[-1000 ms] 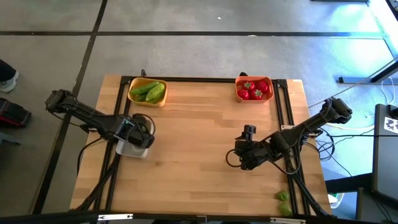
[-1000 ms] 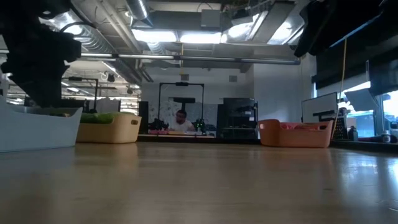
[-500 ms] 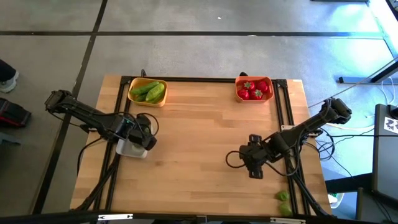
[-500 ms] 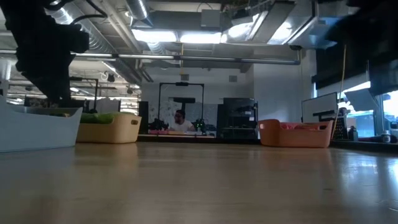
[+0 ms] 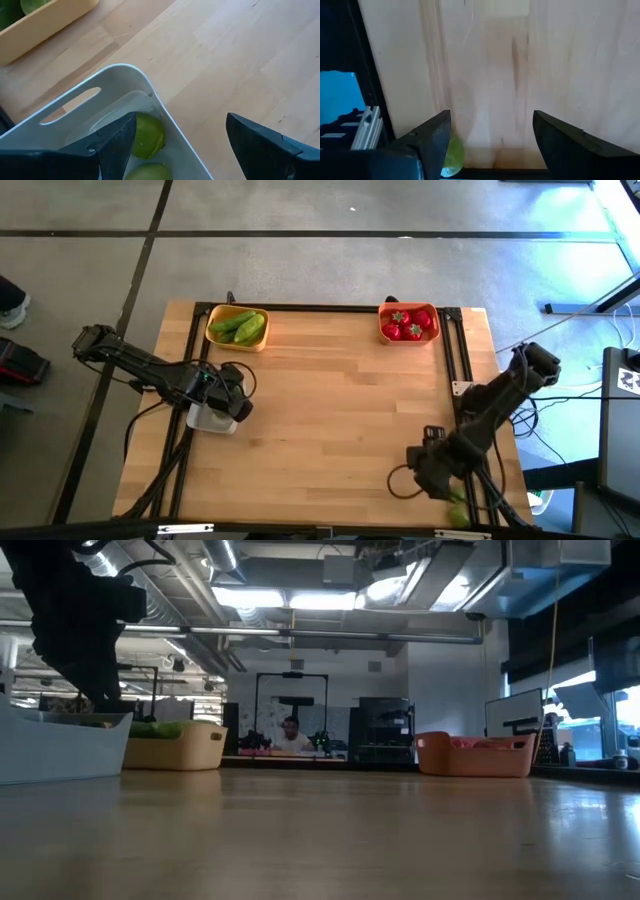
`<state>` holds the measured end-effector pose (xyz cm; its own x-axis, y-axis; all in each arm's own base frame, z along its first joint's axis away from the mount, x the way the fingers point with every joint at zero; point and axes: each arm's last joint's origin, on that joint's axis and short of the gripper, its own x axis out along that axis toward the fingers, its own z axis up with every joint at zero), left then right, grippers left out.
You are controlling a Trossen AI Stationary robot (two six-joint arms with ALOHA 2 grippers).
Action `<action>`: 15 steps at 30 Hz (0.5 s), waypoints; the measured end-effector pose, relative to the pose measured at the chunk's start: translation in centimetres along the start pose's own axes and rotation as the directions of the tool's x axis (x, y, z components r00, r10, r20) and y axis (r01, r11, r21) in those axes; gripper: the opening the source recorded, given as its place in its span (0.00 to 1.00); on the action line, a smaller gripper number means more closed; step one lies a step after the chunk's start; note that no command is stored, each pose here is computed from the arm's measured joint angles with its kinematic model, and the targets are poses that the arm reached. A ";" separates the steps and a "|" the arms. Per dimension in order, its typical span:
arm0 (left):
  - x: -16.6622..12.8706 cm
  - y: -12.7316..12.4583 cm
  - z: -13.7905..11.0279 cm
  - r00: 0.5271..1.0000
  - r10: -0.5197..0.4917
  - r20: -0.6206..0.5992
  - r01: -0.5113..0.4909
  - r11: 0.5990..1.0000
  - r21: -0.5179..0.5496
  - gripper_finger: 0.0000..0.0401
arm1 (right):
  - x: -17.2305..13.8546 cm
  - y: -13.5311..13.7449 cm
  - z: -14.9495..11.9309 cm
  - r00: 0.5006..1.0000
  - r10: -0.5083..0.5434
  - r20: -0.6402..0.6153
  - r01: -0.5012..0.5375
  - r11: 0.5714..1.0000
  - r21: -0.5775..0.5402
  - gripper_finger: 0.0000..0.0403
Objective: Sort produce into baskets
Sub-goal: Put the top green lime into the white bin
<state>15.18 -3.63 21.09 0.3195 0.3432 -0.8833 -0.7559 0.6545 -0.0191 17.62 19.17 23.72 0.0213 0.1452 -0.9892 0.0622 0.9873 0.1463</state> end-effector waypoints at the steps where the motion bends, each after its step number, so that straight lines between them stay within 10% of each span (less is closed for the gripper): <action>1: 0.0 0.0 0.0 1.000 -0.001 0.000 0.001 1.000 0.001 0.75 | 0.2 0.3 -0.2 1.000 -0.006 -0.005 0.006 1.000 -0.002 0.67; 15: -0.1 -0.1 -0.2 0.999 -0.017 -0.027 0.017 1.000 -0.025 0.75 | 3.3 4.9 -5.9 0.969 0.006 -0.246 -0.005 1.000 0.003 0.67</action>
<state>15.13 -3.85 21.06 0.3172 0.3137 -0.8950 -0.7645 0.6430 -0.0456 12.10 24.87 21.11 -0.2249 0.1623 -0.9608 0.0649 0.9863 0.1514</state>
